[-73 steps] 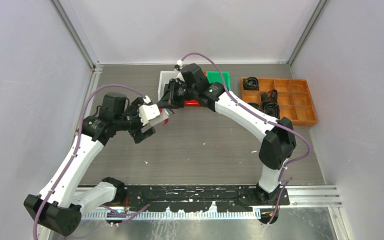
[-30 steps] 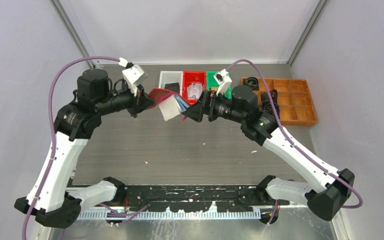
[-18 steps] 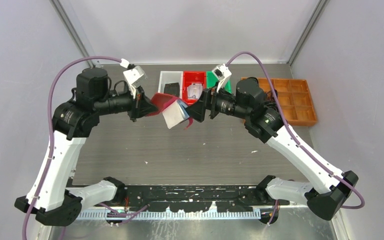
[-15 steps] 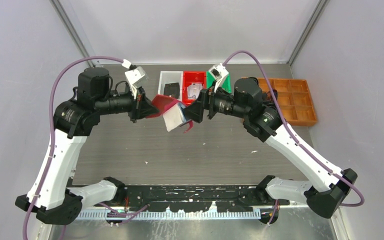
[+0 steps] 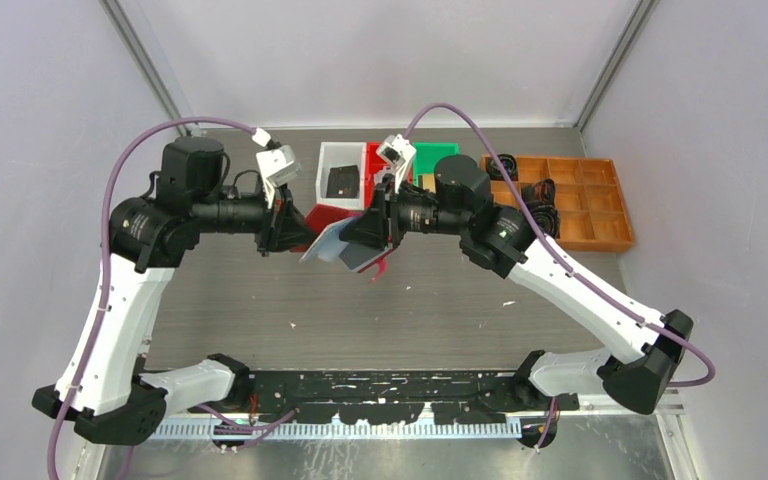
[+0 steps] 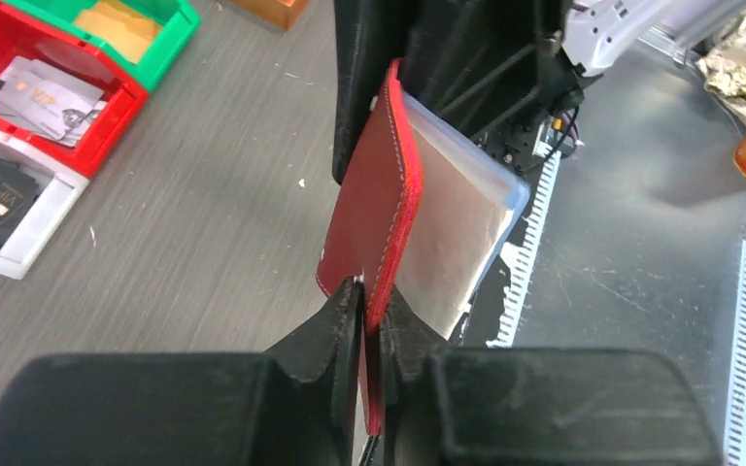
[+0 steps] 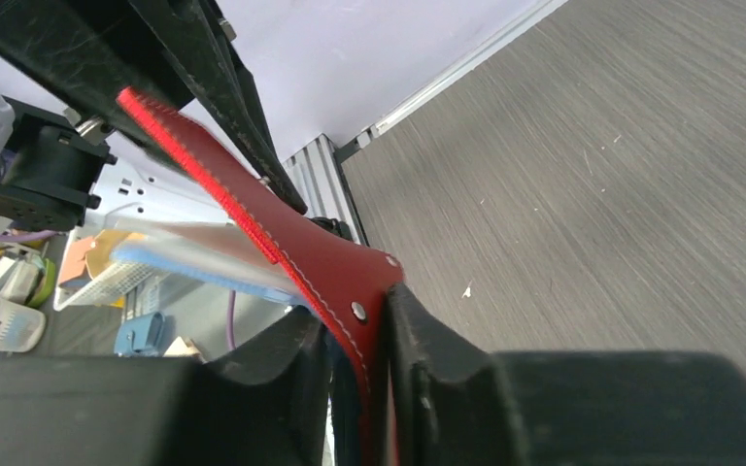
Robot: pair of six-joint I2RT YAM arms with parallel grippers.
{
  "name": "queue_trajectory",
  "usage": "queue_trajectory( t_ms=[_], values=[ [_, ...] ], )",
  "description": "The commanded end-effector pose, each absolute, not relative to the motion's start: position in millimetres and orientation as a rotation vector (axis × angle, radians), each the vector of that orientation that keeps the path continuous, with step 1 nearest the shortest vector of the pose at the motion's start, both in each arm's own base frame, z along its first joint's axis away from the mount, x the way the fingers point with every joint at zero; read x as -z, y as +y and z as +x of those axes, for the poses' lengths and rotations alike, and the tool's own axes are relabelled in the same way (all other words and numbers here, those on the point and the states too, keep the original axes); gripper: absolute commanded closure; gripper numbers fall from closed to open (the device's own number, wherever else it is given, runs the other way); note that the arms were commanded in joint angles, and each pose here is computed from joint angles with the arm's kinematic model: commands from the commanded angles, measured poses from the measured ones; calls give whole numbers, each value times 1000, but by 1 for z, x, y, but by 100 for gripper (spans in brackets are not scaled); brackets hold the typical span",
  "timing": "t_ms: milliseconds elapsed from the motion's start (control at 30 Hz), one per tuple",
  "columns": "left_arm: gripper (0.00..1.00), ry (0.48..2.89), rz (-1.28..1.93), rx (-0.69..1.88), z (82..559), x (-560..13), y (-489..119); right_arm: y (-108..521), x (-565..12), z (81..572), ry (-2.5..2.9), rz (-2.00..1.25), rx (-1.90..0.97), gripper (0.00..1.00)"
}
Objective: Take the credit cards out of the card holder
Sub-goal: Remove the credit card from the card holder.
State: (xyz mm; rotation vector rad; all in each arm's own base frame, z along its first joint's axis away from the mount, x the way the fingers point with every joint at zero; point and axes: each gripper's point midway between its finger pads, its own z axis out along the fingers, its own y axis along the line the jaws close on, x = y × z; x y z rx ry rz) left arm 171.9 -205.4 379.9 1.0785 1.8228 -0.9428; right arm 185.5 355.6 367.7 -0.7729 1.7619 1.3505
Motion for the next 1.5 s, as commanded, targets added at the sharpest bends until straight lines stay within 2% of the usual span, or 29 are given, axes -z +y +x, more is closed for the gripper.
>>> queue_trajectory(
  t_ms=[0, 33, 100, 233, 467, 633, 967, 1033, 1200, 1400, 1467],
  values=[
    [81, 1747, 1155, 994, 151, -393, -205, 357, -415, 180, 1615, -763, -1418, 77],
    [75, 1745, 1161, 999, 149, -393, -205, 356, -415, 178, 1619, -760, -1423, 81],
    [68, 1742, 1168, 998, 146, -394, -204, 354, -414, 175, 1622, -755, -1434, 82],
    [48, 1743, 1161, 936, 151, -401, -197, 348, -415, 170, 1624, -740, -1450, 85],
    [40, 1701, 1253, 998, 127, -410, -187, 342, -410, 168, 1662, -714, -1433, 86],
    [32, 1662, 1154, 943, 141, -395, -189, 350, -407, 179, 1750, -650, -1438, 80],
    [27, 1633, 1098, 707, 168, -362, -182, 369, -373, 211, 2014, -489, -1219, 81],
    [29, 1612, 1039, 617, 189, -363, -178, 377, -371, 208, 2020, -504, -1226, 80],
    [45, 1626, 972, 531, 213, -361, -174, 394, -371, 197, 2016, -546, -1281, 77],
    [82, 1664, 954, 512, 219, -356, -172, 397, -373, 188, 2002, -571, -1330, 69],
    [96, 1670, 964, 503, 216, -355, -169, 394, -375, 181, 1985, -589, -1361, 56]
  ],
)
